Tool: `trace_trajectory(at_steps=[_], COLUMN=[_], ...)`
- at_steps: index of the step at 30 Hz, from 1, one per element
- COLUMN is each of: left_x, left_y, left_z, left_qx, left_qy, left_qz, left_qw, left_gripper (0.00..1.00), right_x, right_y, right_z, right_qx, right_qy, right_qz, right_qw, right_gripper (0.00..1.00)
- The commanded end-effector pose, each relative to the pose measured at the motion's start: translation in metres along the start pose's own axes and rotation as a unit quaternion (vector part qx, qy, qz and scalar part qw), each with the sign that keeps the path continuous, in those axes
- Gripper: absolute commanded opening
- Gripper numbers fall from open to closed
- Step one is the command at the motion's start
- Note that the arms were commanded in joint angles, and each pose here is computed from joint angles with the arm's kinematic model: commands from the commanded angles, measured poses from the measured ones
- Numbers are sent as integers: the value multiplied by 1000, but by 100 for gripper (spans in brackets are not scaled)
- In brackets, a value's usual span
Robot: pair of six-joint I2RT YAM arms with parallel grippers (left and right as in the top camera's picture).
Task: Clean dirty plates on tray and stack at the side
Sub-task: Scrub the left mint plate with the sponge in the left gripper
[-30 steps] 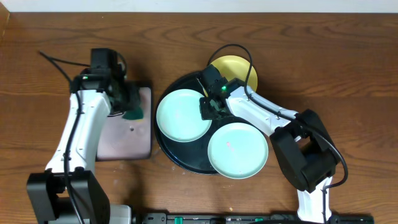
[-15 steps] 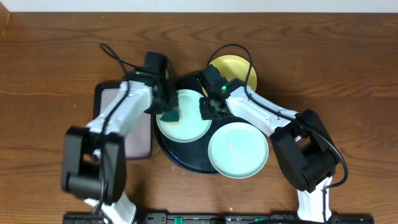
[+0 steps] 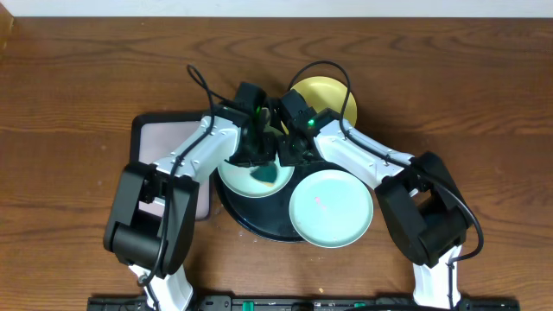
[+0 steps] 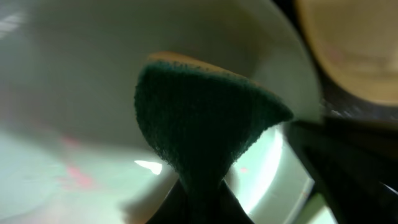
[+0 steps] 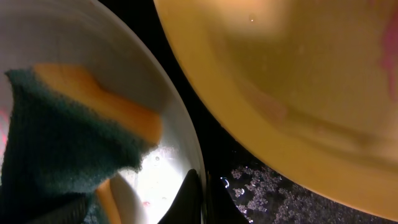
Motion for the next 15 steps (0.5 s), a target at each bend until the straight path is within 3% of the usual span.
trace_trajectory(at_steps=[1, 8, 12, 15], left_x=[-2, -13, -7, 2], left_y=[13, 71, 73, 64], left_z=[3, -14, -14, -10], left_qx=[-22, -235, -239, -195], left_qy=[-2, -85, -69, -27], left_qz=[-18, -156, -161, -146], left_qw=[1000, 955, 955, 969], left_gripper=[7, 7, 7, 8], right_x=[6, 6, 6, 7], right_y=[5, 5, 5, 4], right_z=[9, 9, 9, 9], right_qx=[0, 0, 0, -2], right_qy=[15, 15, 15, 20], right_qz=[-7, -7, -7, -3], right_qw=[1000, 1000, 1000, 1000], right_gripper=[1, 1, 1, 1])
Point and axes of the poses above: each gripper's point midway between its finger pads, its own z axis out along the fingers, its own y axis along the line the jaws close on, x = y × z, the point moved 8 cm from there along -z, back along the fingers, and after that the axes turned 5 degrees about z, right-handed, at the moved point
